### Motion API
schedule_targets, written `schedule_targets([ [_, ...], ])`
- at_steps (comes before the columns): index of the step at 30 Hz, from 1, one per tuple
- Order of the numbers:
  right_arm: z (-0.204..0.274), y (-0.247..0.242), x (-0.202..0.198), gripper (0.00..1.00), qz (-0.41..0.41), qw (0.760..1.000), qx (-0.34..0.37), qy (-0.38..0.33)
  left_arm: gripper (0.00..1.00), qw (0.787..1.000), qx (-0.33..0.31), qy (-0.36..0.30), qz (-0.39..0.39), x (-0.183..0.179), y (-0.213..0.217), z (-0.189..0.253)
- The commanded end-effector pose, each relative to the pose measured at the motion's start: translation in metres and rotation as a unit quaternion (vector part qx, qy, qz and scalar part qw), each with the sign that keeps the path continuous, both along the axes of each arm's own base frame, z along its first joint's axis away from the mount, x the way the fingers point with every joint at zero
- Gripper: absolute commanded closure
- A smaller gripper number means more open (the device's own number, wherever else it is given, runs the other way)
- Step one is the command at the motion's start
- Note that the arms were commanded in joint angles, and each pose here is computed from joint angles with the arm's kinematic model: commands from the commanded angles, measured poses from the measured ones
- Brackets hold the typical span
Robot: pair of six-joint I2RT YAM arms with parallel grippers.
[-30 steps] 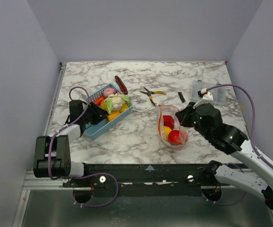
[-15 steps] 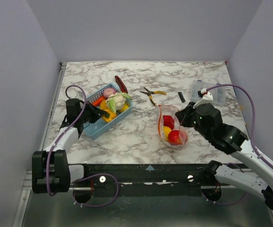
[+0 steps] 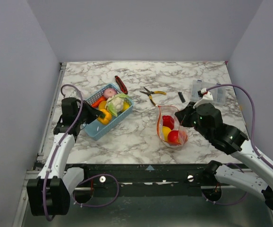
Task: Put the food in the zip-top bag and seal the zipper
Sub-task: Pick up the fake vegetable from the bin, then place the fake vegetable in the zipper food storage bag.
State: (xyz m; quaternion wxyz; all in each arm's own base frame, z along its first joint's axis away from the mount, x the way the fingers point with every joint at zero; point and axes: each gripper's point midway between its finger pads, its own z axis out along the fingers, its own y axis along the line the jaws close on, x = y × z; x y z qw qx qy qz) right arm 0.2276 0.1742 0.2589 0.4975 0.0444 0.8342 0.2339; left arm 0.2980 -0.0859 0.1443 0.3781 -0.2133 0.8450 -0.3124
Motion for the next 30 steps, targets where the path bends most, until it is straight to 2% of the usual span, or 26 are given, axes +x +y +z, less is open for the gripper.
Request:
schedule_targets([
  [1,0.011,0.007,0.001,1.0,0.01,1.0,0.021,-0.014,1.0,0.998,0.042,-0.051,-0.001,-0.012,0.007,0.052],
  [4,0.012,0.01,0.002,1.0,0.013,1.0,0.024,-0.014,1.0,0.995,0.042,-0.093,-0.023,-0.022,0.0,0.089],
  [7,0.014,0.014,0.003,1.0,0.018,0.999,0.027,-0.015,1.0,0.98,0.006,-0.16,-0.121,-0.042,-0.039,0.13],
  [10,0.015,0.015,0.004,1.0,0.019,0.999,0.029,-0.016,1.0,0.949,-0.037,-0.225,-0.217,-0.068,-0.079,0.169],
  [16,0.016,0.018,0.003,1.0,0.022,0.999,0.037,-0.013,1.0,0.89,-0.093,-0.308,-0.322,-0.112,-0.128,0.222],
  [19,0.017,0.018,0.002,1.0,0.023,0.999,0.042,-0.012,1.0,0.87,-0.108,-0.314,-0.364,-0.127,-0.154,0.23],
  [23,0.02,0.02,0.001,1.0,0.026,0.998,0.05,-0.013,1.0,0.857,-0.112,-0.3,-0.403,-0.138,-0.185,0.227],
  [28,0.022,0.021,-0.001,1.0,0.029,0.998,0.058,-0.011,1.0,0.85,-0.104,-0.291,-0.427,-0.142,-0.218,0.225],
  [30,0.023,0.022,-0.002,1.0,0.03,0.998,0.061,-0.01,1.0,0.855,-0.091,-0.279,-0.427,-0.137,-0.229,0.219],
])
